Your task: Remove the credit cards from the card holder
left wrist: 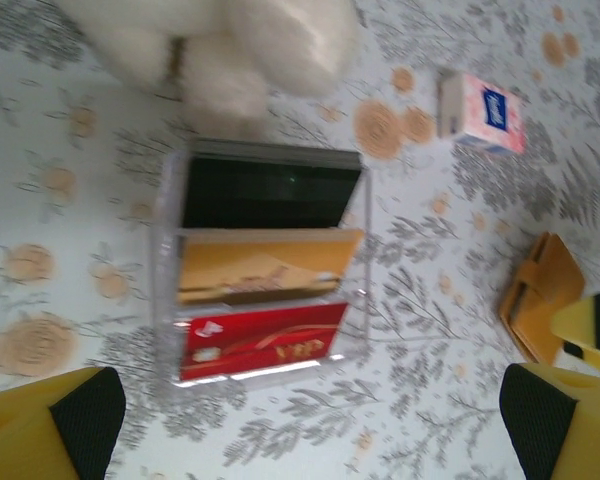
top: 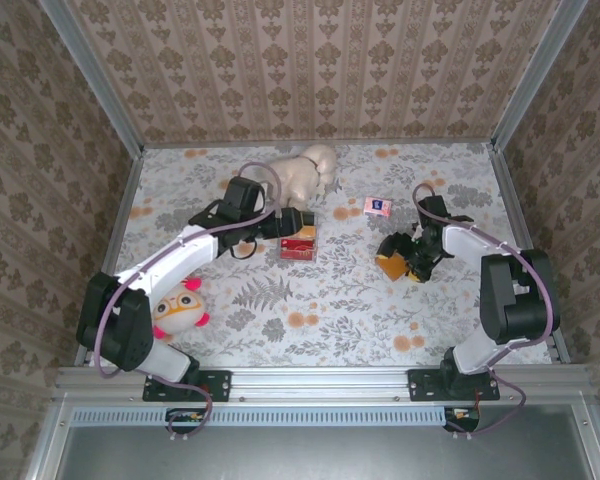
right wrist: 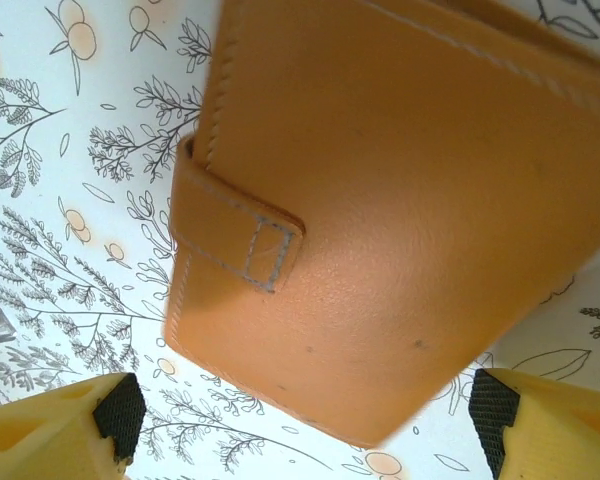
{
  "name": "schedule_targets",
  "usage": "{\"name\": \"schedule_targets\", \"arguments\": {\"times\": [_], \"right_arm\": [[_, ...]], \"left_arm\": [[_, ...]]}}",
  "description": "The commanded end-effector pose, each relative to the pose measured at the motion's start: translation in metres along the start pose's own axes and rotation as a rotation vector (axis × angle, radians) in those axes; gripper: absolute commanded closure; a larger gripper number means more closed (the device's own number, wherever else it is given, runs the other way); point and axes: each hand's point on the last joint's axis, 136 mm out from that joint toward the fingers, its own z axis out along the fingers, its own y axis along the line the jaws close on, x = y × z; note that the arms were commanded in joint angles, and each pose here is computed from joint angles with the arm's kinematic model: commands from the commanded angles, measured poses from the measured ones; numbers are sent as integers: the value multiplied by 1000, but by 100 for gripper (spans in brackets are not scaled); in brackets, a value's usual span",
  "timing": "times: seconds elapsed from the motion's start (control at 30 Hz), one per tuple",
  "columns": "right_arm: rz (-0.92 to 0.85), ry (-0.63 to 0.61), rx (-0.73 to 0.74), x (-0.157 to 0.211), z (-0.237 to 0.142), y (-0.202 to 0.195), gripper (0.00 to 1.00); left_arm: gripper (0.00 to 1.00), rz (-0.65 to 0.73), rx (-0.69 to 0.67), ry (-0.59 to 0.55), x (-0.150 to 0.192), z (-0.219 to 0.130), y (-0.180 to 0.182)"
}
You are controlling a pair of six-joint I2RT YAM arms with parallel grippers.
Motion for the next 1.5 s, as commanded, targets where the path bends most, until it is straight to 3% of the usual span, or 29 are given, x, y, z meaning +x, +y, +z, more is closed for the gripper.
{"name": "schedule_targets", "arguments": {"times": [0.0, 0.1, 0.2, 0.37, 0.7, 1.1, 1.23, 1.47], "right_arm": [[-44, -49, 57, -12, -10, -6, 13], [-43, -62, 112, -20, -9, -16, 18], [-18, -81, 91, -28, -6, -19, 30], [24, -100, 67, -44, 0, -19, 40], [-60, -41, 22, -54, 22, -2, 55], [-114, 12, -52, -44, 27, 13, 57], [-115, 12, -59, -45, 28, 16, 61], [-104, 17, -76, -44, 29, 17, 64]], "left_arm": [[0, 9, 103, -20, -6, -9, -36], [0, 34, 151, 2, 0, -3, -58], [1, 60, 181, 34, 6, 8, -77], [5, 88, 217, 105, 18, 37, -104], [26, 37, 282, 307, 49, 109, -141], [46, -49, 218, 464, 89, 158, -139], [52, -64, 227, 500, 97, 167, -139], [51, -76, 201, 534, 104, 175, -133]]}}
